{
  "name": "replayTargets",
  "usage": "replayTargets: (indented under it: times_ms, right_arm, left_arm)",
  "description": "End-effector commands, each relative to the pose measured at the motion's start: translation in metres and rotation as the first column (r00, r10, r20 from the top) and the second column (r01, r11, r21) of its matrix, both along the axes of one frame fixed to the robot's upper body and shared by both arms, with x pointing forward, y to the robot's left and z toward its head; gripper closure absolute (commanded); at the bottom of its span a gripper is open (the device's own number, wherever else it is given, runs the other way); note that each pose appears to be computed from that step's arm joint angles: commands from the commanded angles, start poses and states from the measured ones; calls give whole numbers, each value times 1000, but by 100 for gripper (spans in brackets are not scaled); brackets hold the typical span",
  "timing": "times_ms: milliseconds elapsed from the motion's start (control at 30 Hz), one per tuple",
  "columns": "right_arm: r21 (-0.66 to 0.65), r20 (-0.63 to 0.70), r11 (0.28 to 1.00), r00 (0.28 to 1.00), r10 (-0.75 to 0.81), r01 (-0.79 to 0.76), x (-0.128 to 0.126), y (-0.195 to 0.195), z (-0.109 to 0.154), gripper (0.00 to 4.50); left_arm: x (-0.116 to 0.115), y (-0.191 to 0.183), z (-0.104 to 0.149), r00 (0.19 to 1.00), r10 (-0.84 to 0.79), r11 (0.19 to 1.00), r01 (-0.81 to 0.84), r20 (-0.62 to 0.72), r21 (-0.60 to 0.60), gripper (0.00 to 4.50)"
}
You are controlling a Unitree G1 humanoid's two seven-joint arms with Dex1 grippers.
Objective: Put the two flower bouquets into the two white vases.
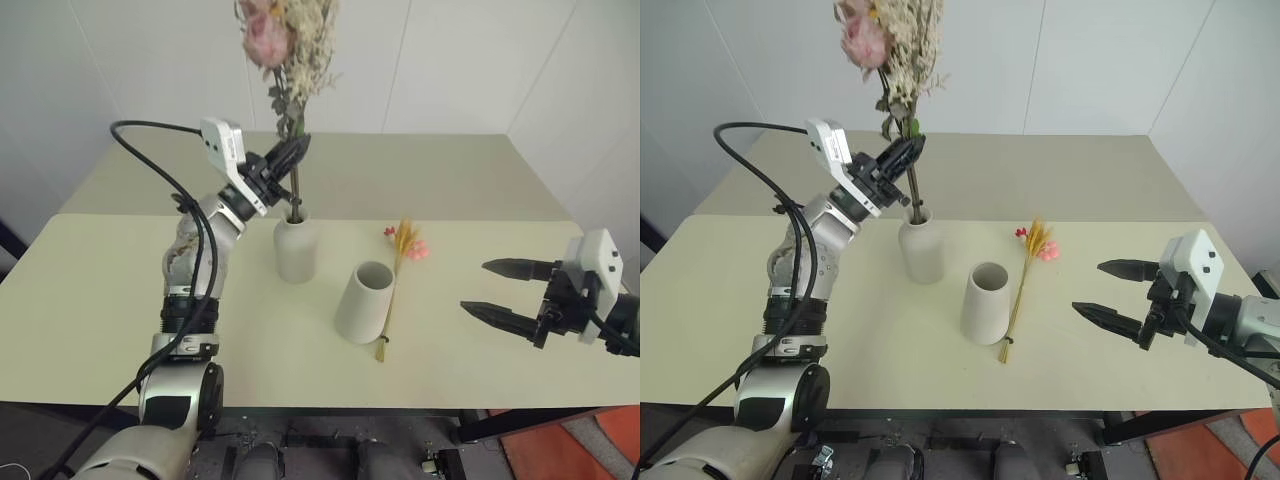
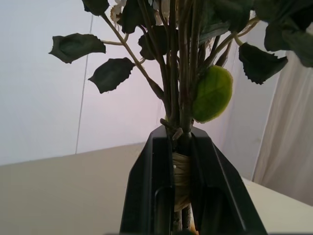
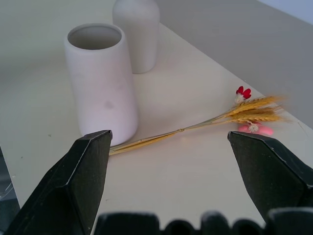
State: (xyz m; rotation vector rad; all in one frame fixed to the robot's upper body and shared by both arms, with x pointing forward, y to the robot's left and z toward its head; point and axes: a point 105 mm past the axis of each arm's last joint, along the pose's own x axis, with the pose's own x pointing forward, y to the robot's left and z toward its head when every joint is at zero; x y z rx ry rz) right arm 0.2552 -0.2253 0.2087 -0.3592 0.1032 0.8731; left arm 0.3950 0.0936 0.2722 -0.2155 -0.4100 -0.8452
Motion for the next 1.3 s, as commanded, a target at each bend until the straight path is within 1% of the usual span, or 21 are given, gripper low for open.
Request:
replayTargets:
  times_ms: [33, 100, 167, 233, 333, 400, 433, 533, 633, 700, 767, 833, 900, 1000, 1100, 1133, 1200, 1300]
  right_arm:
    - [-14, 75, 1000, 997, -3, 4, -2, -2, 18, 0]
    - [-16, 78, 1000, 997, -1, 3, -1, -1, 18, 0]
    - [-16, 79, 1000, 997, 1, 0, 0, -1, 18, 0]
    - [-17, 78, 1000, 997, 3, -2, 0, -1, 18, 0]
    - [-19, 77, 1000, 997, 10, -9, 3, 1, 16, 0]
    - [-19, 77, 1000, 997, 22, -20, 4, 3, 16, 0]
    - [-19, 77, 1000, 997, 26, -25, 4, 4, 17, 0]
    - [-25, 68, 999, 997, 34, -32, 7, 6, 15, 0]
    - [-23, 15, 999, 1000, 27, -26, 13, 10, 8, 0]
    - [-20, -65, 1000, 998, -1, 0, 21, 15, -1, 0]
    - [-16, -130, 999, 991, -30, 28, 30, 21, -7, 0]
    - [-4, -186, 998, 981, -57, 57, 38, 25, -9, 0]
    - [12, -329, 991, 936, -123, 135, 54, 33, -13, 0]
    - [-28, -461, 975, 863, -207, 220, 73, 41, -16, 0]
    - [-83, -555, 954, 781, -285, 289, 90, 45, -20, 0]
    - [-120, -583, 942, 746, -321, 312, 95, 46, -22, 0]
    - [-155, -630, 920, 681, -372, 359, 105, 48, -25, 0]
    - [-193, -661, 902, 628, -410, 386, 115, 54, -26, 0]
  left_arm:
    - [-6, -2, 7, 998, 3, 1000, -5, 63, 23, 436]
    - [-6, 2, 1, 999, 21, 999, -22, 43, 31, 436]
    - [-8, 10, 0, 999, 33, 999, -34, 30, 38, 363]
    - [-12, 17, -1, 999, 39, 998, -41, 27, 56, 305]
    - [-25, 32, -5, 999, 41, 994, -42, 16, 102, 211]
    - [-39, 44, -7, 999, 34, 992, -34, 5, 119, 135]
    - [-46, 48, -8, 1000, 27, 991, -27, -2, 131, 107]
    - [-78, 64, -15, 1000, -17, 973, 19, -10, 230, 7]
    - [-112, 76, -24, 992, -121, 927, 120, -19, 355, 3]
    - [-130, 84, -28, 982, -180, 886, 186, -53, 426, 3]
    - [-141, 89, -29, 970, -227, 849, 239, -83, 472, 3]
    - [-146, 90, -29, 963, -252, 823, 266, -97, 502, 3]
    - [-150, 91, -26, 955, -280, 798, 290, -100, 528, 3]
    - [-151, 90, -24, 948, -302, 774, 307, -102, 553, 3]
    - [-151, 90, -25, 944, -311, 764, 315, -108, 563, 3]
    - [-150, 90, -25, 945, -309, 762, 315, -110, 566, 3]
    - [-149, 91, -27, 945, -308, 759, 315, -113, 569, 3]
    - [-150, 91, -29, 944, -308, 753, 320, -122, 574, 3]
